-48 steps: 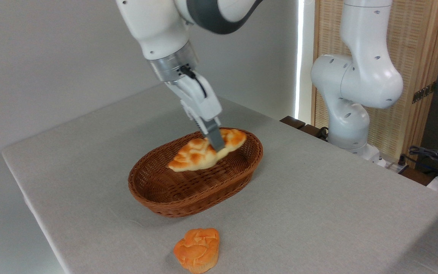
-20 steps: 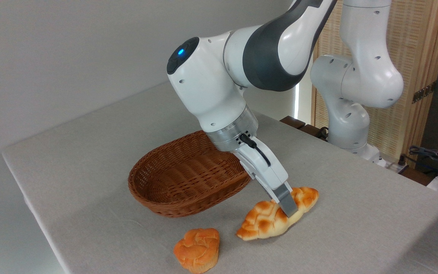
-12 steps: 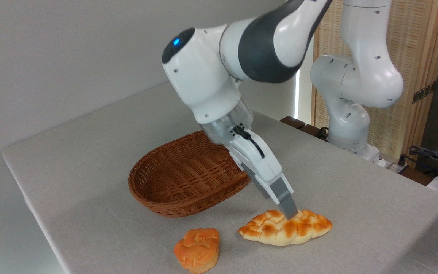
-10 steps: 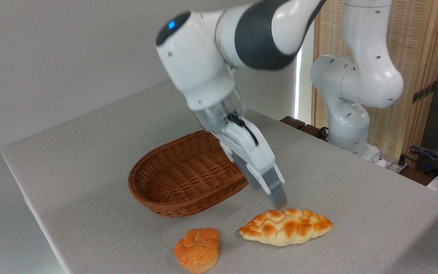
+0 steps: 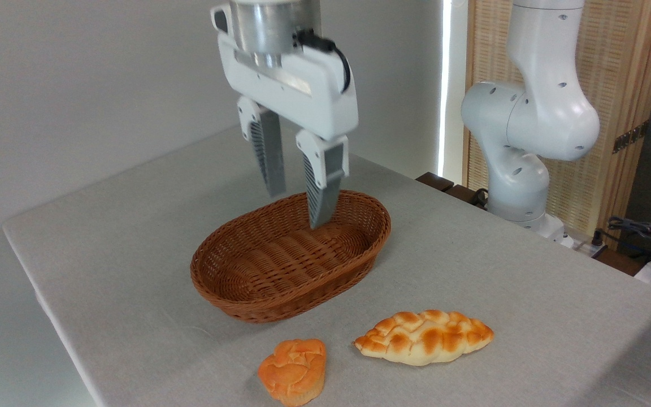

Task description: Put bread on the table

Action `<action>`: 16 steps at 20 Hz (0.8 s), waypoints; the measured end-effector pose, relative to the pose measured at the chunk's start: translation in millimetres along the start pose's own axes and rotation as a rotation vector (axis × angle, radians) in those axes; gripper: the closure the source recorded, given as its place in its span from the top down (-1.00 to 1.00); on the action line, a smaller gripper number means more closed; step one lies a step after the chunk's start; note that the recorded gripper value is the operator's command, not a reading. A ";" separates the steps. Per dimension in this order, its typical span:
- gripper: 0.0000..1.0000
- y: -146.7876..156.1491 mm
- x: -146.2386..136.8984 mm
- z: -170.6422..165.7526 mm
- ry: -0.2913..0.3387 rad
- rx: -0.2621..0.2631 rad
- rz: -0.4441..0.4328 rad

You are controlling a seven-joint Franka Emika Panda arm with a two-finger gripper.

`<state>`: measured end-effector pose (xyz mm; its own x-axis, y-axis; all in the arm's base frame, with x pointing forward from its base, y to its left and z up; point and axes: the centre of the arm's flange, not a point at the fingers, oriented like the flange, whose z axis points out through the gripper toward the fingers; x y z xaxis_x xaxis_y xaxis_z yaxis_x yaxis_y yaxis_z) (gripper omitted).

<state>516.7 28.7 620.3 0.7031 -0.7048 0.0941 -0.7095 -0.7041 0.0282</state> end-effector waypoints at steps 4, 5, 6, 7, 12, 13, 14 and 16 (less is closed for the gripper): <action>1.00 -2.5 15.8 -12.0 0.026 0.019 -0.054; 1.00 -3.0 21.5 -10.4 0.025 0.019 -0.063; 1.00 -3.0 27.7 -8.1 0.023 0.018 -0.064; 1.00 -2.7 33.4 -5.6 0.020 0.016 -0.061; 1.00 -3.0 40.9 -1.6 0.015 0.012 -0.053; 1.00 -2.9 41.2 -1.3 0.015 0.011 -0.053; 1.00 -2.7 41.6 -1.0 0.014 0.011 -0.052; 1.00 -2.2 42.0 -0.6 0.012 0.009 -0.051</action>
<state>547.8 0.7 624.7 0.7376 -0.6669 0.1052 -0.6724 -0.7398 0.0241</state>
